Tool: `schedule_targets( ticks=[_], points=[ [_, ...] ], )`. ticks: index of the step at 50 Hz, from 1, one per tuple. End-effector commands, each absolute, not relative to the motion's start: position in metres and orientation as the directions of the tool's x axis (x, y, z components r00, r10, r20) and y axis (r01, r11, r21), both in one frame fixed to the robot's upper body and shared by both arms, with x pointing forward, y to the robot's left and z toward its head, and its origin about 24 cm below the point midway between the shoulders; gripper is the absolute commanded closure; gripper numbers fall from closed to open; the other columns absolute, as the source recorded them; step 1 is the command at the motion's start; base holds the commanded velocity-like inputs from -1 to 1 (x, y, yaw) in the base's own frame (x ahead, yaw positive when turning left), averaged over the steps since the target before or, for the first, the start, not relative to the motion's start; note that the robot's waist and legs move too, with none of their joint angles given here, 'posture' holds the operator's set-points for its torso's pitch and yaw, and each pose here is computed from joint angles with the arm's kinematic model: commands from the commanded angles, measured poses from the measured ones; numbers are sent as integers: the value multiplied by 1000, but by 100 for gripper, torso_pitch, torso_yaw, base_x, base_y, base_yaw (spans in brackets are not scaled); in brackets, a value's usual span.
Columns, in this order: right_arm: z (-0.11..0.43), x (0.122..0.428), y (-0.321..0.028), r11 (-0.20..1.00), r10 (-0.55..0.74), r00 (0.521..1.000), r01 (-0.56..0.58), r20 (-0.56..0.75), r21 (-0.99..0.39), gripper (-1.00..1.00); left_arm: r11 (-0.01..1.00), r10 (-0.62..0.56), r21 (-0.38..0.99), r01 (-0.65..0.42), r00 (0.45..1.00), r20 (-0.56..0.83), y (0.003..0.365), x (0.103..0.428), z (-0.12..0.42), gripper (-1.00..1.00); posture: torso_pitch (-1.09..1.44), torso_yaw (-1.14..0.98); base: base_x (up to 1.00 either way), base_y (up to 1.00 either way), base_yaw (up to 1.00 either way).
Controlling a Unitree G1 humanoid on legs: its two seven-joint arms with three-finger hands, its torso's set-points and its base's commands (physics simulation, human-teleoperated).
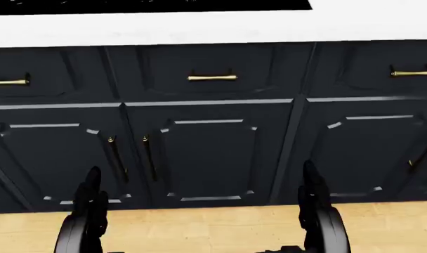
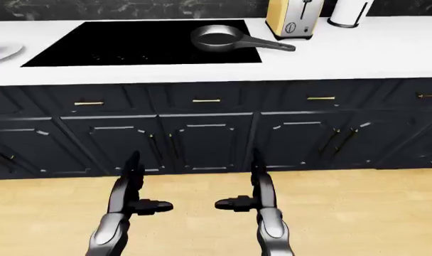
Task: Pick the potato from the plate and place it in the pan.
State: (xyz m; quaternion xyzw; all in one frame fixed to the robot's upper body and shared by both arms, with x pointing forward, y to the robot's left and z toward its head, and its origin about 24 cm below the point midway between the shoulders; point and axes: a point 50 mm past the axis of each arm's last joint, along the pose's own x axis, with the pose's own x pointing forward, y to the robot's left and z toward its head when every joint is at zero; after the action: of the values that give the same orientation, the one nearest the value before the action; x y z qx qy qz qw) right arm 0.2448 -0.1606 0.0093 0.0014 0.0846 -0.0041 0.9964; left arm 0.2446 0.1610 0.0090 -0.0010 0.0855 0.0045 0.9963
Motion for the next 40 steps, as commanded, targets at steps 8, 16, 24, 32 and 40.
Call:
schedule_targets(
  ticks=[8, 16, 24, 32, 40],
  points=[
    [38, 254, -154, 999, 45, 999, -45, -5, -24, -100, 1000, -5, -28, 7, 999, 40, 160, 252, 52, -100, 0, 0, 0, 0, 0],
    [39, 256, -154, 999, 36, 999, -36, -2, -33, -100, 999, -14, -44, 15, 999, 29, 159, 254, 53, -100, 0, 0, 0, 0, 0],
    [64, 265, -175, 995, -95, 995, 94, -27, -31, -100, 992, 77, -112, -64, 991, 110, 175, 270, 121, -100, 0, 0, 0, 0, 0],
    [154, 287, -202, 973, -220, 964, 228, 147, -34, -100, 987, 137, -106, -122, 979, 149, 192, 284, 193, -100, 0, 0, 0, 0, 0],
    [266, 325, -200, 967, -241, 927, 253, 288, -5, -100, 974, 200, -155, -168, 954, 224, 197, 292, 292, -100, 0, 0, 0, 0, 0]
  ],
)
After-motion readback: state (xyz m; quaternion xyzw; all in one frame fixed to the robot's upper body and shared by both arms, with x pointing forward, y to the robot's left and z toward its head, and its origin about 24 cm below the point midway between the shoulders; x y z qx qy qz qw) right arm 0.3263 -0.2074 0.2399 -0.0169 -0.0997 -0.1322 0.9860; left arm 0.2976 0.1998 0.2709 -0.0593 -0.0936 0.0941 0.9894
